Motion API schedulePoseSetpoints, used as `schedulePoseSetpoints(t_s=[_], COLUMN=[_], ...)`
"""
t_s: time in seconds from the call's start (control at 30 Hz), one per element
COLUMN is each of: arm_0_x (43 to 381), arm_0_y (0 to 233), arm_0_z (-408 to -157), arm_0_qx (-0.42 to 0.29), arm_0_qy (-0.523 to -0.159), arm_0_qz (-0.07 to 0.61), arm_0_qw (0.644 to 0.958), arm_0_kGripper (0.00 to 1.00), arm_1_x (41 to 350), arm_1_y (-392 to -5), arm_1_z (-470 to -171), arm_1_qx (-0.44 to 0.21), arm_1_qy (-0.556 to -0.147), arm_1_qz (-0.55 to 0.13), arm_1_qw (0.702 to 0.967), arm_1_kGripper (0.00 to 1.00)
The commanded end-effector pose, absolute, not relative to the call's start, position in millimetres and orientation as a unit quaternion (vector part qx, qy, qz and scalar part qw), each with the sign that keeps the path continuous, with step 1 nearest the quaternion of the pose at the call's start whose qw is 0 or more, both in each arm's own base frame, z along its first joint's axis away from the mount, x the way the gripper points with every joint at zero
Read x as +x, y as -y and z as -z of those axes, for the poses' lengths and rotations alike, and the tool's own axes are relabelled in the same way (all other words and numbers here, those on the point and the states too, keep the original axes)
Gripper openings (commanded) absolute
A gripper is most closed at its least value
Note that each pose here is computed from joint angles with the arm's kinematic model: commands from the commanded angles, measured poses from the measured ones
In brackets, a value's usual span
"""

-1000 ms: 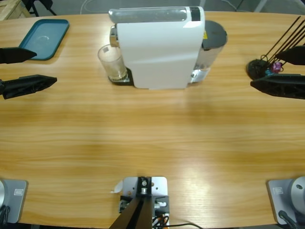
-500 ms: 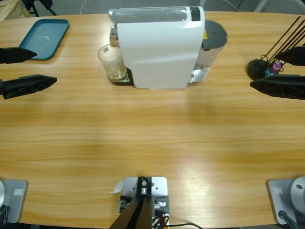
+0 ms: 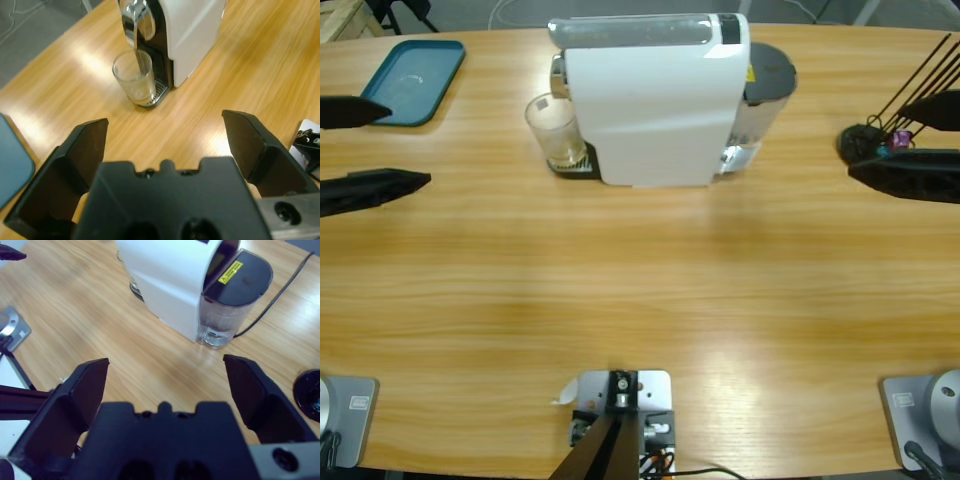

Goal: Pour coffee

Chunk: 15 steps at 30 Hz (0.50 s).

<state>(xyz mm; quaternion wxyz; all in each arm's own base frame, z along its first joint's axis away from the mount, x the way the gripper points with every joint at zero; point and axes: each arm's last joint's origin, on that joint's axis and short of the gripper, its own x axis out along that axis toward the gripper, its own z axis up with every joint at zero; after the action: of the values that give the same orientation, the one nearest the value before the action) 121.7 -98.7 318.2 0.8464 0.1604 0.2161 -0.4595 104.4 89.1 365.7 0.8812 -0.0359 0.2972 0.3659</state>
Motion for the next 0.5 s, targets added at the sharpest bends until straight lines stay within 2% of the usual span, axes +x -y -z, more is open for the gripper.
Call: schedulePoseSetpoints(t_s=[0.03,0.13,0.27,0.37,0.5], arm_0_x=[129,137,157,179,216], arm_0_y=[101,99,98,104,116], arm_0_z=[-314,-311,-306,-296,-278], arm_0_qx=[0.155,0.169,0.272,0.27,0.225], arm_0_qy=[-0.225,-0.226,-0.19,-0.19,-0.182], arm_0_qz=[0.524,0.517,0.47,0.477,0.523], arm_0_qw=[0.806,0.808,0.818,0.815,0.802], arm_0_kGripper=[1.0,1.0,1.0,1.0,1.0], arm_1_x=[107,110,115,116,112], arm_1_y=[-91,-94,-99,-100,-97], arm_1_z=[-356,-355,-351,-348,-348], arm_1_qx=[-0.043,-0.042,-0.042,-0.042,-0.04], arm_1_qy=[-0.33,-0.334,-0.343,-0.345,-0.342], arm_1_qz=[-0.366,-0.37,-0.376,-0.377,-0.38], arm_1_qw=[0.869,0.866,0.86,0.859,0.859], arm_1_kGripper=[1.0,1.0,1.0,1.0,1.0])
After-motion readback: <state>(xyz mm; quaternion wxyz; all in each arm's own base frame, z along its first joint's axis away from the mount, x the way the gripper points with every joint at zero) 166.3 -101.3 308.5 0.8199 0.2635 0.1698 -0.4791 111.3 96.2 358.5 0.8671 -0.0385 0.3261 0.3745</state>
